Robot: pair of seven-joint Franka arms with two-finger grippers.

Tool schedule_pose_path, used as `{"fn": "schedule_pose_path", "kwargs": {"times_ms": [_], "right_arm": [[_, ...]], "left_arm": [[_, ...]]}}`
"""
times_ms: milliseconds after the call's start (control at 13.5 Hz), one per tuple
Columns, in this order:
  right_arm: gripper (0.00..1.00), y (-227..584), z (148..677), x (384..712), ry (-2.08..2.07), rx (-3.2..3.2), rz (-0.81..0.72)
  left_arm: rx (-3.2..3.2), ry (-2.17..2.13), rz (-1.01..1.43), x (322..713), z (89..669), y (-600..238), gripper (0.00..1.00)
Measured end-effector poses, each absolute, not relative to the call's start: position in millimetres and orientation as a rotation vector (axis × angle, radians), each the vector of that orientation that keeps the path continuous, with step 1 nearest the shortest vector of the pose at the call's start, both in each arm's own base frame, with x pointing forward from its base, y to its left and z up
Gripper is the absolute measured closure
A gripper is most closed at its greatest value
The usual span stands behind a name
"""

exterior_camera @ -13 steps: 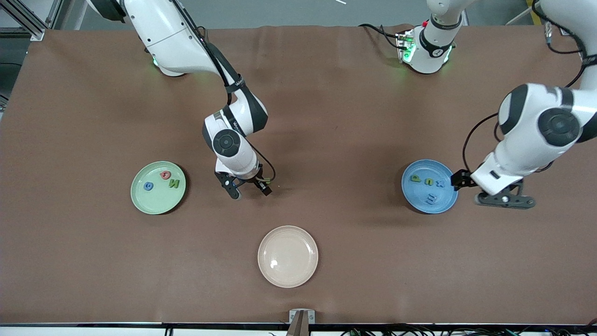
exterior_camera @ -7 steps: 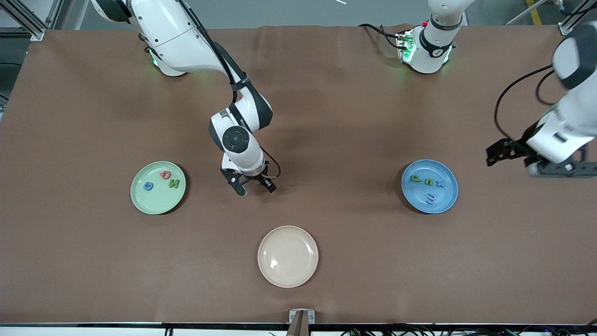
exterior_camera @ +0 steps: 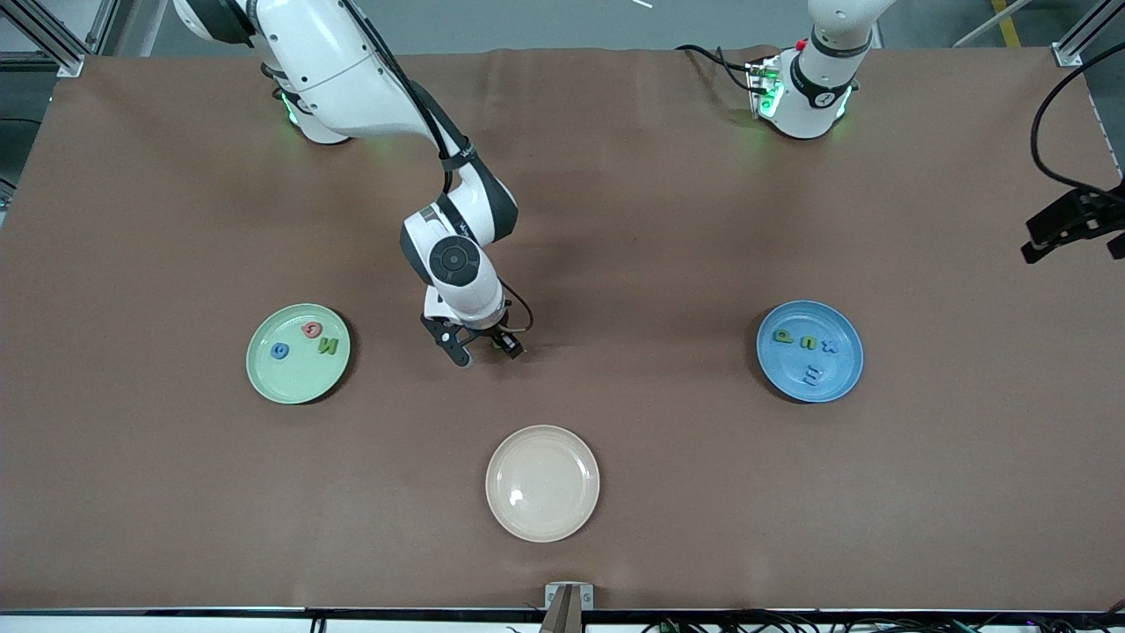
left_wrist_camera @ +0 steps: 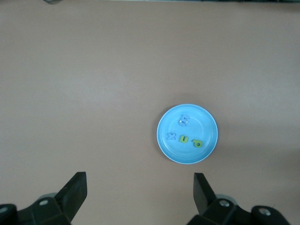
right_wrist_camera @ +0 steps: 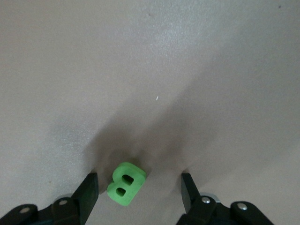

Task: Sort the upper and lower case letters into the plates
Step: 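Withdraw the left gripper while the right gripper grasps the green B, then carry the green B with the right gripper over the green plate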

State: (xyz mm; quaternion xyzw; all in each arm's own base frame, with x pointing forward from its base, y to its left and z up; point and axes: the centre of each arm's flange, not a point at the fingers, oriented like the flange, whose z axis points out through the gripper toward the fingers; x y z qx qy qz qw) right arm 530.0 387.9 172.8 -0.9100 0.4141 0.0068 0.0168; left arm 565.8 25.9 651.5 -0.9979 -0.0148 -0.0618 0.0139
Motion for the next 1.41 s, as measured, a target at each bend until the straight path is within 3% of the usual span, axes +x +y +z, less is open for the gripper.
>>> {"fn": "schedule_pose_path", "kwargs": {"times_ms": [223,371,445,668,742,1113,1410], "right_arm": [[0.24,390.1,173.2,528.6,1.282,-2.836,0.012],[0.41,392.1,176.4,529.9,1.281,-2.832,0.005],[0.41,392.2,176.4,529.8,1.280,-2.833,0.003],[0.71,392.1,180.4,531.2,1.279,-2.837,0.001],[0.75,391.8,180.4,531.5,1.280,-2.837,0.000],[0.75,374.3,181.2,542.8,1.226,-2.893,0.005],[0.75,301.2,223.6,583.8,1.039,-3.025,0.103]], "left_arm": [[-3.111,-0.046,-0.196,565.8,653.8,25.7,0.00],[-3.115,-0.045,-0.195,566.2,653.3,25.1,0.00],[-3.116,-0.046,-0.195,566.2,653.2,24.7,0.00],[-3.117,-0.050,-0.192,566.6,652.4,25.6,0.00],[-3.118,-0.050,-0.192,566.7,652.3,25.6,0.00],[-3.118,-0.051,-0.191,566.9,651.8,26.0,0.00],[-3.118,-0.051,-0.192,566.9,652.1,26.0,0.00]]}}
